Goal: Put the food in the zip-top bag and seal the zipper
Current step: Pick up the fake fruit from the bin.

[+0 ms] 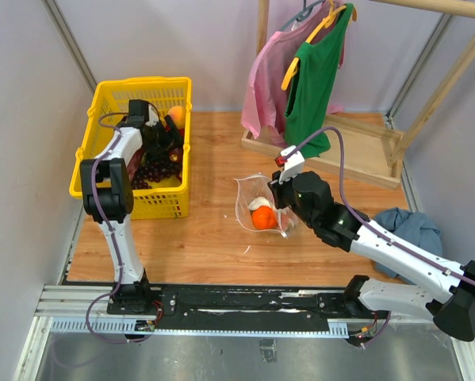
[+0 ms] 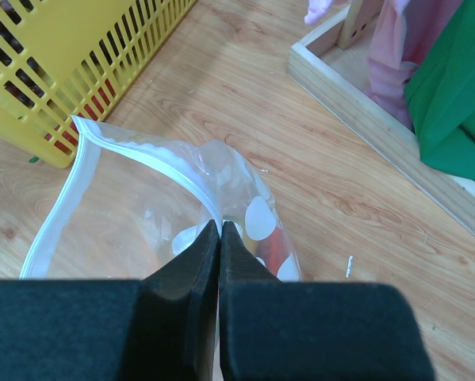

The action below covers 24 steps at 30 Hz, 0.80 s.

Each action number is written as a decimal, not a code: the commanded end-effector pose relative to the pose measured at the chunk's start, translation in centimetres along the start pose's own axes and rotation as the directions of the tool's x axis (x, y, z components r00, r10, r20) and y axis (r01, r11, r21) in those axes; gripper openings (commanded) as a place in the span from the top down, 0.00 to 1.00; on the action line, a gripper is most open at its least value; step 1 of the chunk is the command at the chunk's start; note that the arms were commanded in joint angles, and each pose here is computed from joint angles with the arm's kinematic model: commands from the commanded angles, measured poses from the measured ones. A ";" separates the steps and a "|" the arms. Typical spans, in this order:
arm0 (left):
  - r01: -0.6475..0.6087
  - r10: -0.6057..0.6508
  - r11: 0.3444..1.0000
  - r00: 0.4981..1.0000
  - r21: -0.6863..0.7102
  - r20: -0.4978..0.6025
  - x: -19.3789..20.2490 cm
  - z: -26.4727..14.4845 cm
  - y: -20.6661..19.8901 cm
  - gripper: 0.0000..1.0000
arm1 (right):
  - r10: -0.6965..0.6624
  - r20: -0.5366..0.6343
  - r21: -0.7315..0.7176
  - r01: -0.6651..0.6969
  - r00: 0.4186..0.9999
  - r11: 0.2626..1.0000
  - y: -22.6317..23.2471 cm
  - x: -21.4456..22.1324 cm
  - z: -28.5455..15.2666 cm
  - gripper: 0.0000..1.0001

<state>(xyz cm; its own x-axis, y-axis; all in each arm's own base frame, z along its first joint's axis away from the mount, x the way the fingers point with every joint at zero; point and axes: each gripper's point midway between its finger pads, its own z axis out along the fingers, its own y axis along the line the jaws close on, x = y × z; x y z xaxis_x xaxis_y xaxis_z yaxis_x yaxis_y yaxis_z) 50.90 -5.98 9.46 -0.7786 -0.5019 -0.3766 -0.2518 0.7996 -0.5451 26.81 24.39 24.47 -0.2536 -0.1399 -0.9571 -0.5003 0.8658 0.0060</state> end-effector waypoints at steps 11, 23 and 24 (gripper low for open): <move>-0.062 0.059 0.996 0.997 0.061 0.052 0.0 -1.6 -2.2 0.46 | 0.004 0.018 0.020 -0.005 1.000 1.000 -0.7 -0.5 0.2 0.99; -0.051 0.062 0.997 0.967 -0.053 0.248 -1.5 -8.3 -2.0 0.75 | 0.014 0.038 0.007 -0.015 0.999 1.000 -0.6 -1.1 -0.4 0.99; -0.048 0.064 0.997 0.961 -0.064 0.268 -1.7 -8.9 -2.0 0.75 | 0.015 0.040 0.006 -0.015 0.999 1.000 -0.6 -1.1 -0.4 0.99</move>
<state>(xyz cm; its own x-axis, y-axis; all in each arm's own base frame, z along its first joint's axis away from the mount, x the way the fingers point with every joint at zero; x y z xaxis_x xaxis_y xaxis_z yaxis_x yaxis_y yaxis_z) 48.07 -5.34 14.98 -0.6908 -0.5056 -0.5169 -0.2239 0.8293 -0.5120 26.79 24.36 24.59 -0.2519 -0.1370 -0.9580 -0.5005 0.8657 0.0078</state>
